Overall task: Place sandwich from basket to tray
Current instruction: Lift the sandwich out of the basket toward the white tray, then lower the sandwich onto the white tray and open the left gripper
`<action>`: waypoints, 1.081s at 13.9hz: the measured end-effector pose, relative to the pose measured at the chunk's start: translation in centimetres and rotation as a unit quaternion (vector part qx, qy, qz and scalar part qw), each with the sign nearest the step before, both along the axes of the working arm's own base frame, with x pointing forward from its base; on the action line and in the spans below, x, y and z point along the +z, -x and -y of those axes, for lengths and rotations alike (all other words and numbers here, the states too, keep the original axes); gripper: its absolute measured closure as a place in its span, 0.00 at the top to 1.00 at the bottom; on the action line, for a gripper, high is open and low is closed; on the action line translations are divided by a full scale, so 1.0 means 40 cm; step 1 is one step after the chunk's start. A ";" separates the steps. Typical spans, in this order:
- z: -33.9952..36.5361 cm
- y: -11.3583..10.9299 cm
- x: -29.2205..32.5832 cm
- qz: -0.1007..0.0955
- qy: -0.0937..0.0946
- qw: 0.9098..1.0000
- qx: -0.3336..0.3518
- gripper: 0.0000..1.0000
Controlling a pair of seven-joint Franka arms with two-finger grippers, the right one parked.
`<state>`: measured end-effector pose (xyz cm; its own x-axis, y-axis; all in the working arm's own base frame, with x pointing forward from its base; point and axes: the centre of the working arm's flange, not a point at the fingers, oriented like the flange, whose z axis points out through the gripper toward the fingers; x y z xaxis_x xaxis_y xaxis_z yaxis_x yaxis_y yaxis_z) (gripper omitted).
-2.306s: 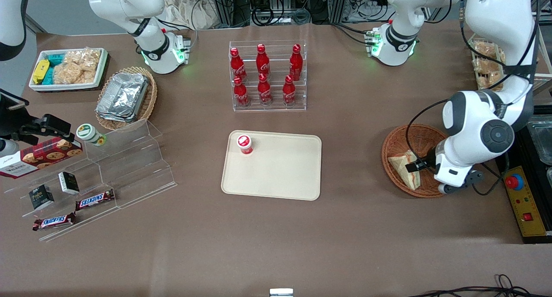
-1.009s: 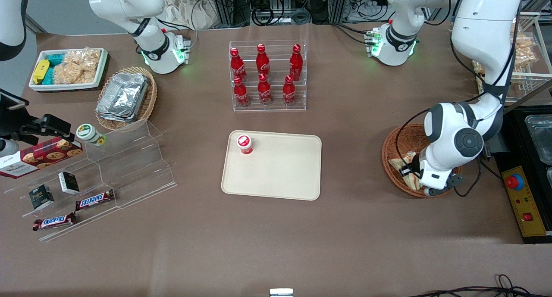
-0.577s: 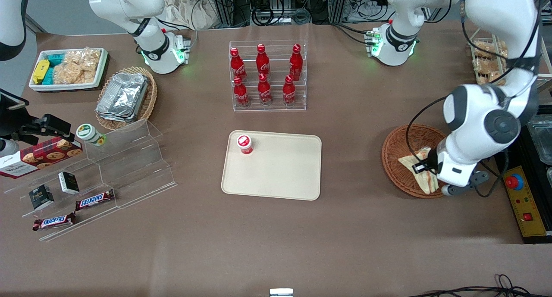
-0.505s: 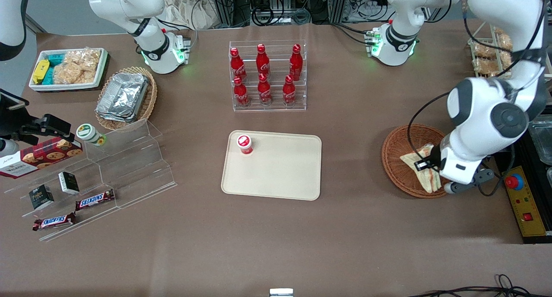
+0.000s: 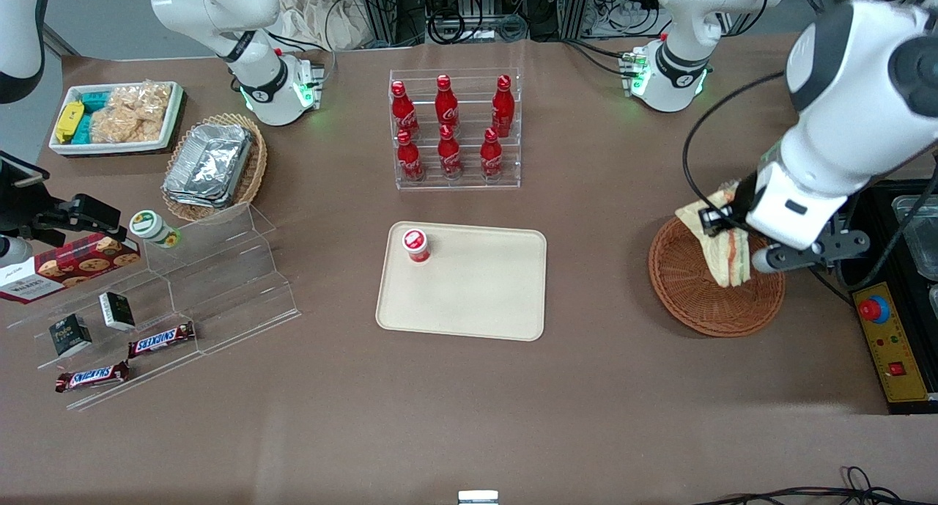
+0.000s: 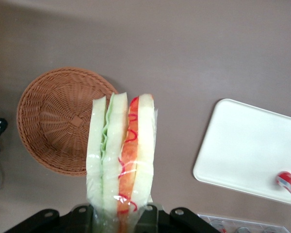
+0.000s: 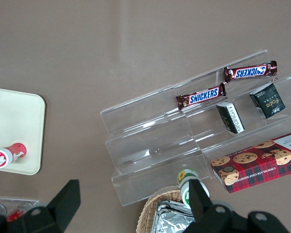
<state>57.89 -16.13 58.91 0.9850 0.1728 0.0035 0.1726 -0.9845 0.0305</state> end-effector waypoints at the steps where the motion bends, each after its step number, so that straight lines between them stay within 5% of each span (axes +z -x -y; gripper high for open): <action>1: 0.036 0.014 0.026 0.002 0.000 1.000 -0.006 0.26; 8: 0.402 0.132 -0.059 -0.001 -0.042 0.998 -0.039 0.26; 15: 0.626 0.041 -0.527 -0.012 -0.014 1.000 -0.024 0.26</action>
